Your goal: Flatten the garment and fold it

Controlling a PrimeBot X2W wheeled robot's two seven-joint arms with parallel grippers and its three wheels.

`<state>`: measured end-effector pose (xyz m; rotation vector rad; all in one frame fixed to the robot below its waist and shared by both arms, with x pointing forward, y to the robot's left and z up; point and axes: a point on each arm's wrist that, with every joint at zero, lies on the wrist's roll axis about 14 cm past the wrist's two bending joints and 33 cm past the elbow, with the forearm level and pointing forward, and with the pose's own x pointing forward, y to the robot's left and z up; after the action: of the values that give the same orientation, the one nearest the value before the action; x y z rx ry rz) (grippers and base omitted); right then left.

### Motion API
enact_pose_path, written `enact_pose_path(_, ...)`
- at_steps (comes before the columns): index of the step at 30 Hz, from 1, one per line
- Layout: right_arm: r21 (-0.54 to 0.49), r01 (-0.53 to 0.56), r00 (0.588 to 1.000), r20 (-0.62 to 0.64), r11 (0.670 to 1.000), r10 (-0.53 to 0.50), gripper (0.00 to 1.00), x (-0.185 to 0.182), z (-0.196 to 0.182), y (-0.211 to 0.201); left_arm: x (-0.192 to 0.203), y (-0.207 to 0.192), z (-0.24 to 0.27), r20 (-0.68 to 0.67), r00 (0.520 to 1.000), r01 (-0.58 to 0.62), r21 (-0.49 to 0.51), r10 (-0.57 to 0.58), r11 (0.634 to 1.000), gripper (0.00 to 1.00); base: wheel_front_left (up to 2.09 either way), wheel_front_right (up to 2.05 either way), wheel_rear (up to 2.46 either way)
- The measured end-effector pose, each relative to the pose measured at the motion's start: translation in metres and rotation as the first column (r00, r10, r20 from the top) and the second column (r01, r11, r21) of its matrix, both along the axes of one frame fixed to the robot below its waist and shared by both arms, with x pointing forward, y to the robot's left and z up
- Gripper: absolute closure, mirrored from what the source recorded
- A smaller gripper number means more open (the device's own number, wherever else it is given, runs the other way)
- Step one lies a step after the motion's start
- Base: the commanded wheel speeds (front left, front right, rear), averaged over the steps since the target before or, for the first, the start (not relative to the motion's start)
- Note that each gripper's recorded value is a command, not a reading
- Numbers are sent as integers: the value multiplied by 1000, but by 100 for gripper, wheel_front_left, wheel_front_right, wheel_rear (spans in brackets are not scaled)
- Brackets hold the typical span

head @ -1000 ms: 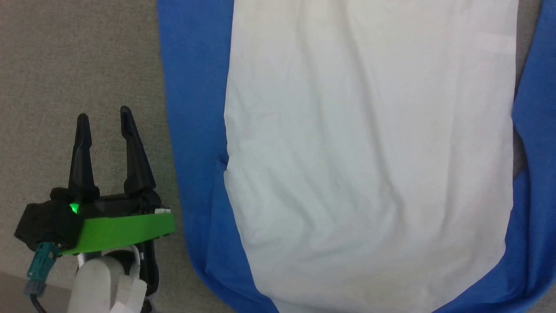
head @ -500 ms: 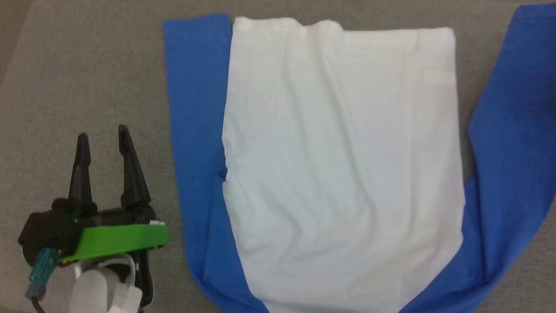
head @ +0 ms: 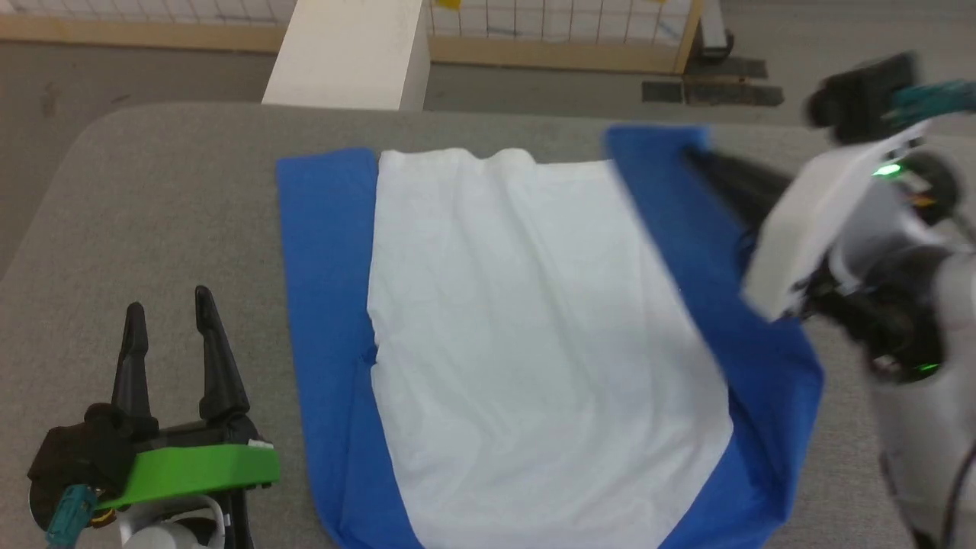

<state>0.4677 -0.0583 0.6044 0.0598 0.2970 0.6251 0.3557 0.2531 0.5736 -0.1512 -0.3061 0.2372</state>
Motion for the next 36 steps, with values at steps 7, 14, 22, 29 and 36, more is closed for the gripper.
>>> enact_pose_path(7, 13, -221, 970, -97, 975, 221, 100, -52, -29, 81, -8, -6, 11, 37, 999, 21, -10, -20, 1000, 0, 0, 0, 0)
enact_pose_path(14, 25, -409, 874, -275, 912, 400, 100, -107, -94, 146, -20, 7, 4, 14, 1000, -24, -18, 25, 1000, 0, 0, 0, 0)
enact_pose_path(22, 35, -474, 780, -447, 880, 438, 100, -155, -167, 164, -28, 16, -5, -16, 998, -63, -31, 62, 998, 0, 0, 0, 0)
enact_pose_path(29, 132, -409, 796, -431, 903, 424, 0, -148, -163, 167, -21, 12, -11, -35, 998, -48, -38, 47, 998, 0, 0, 0, 0)
enact_pose_path(36, 315, -235, 947, -141, 920, 290, 0, -69, -59, 139, -13, 3, -13, -36, 999, -17, -45, 15, 999, 0, 0, 0, 0)
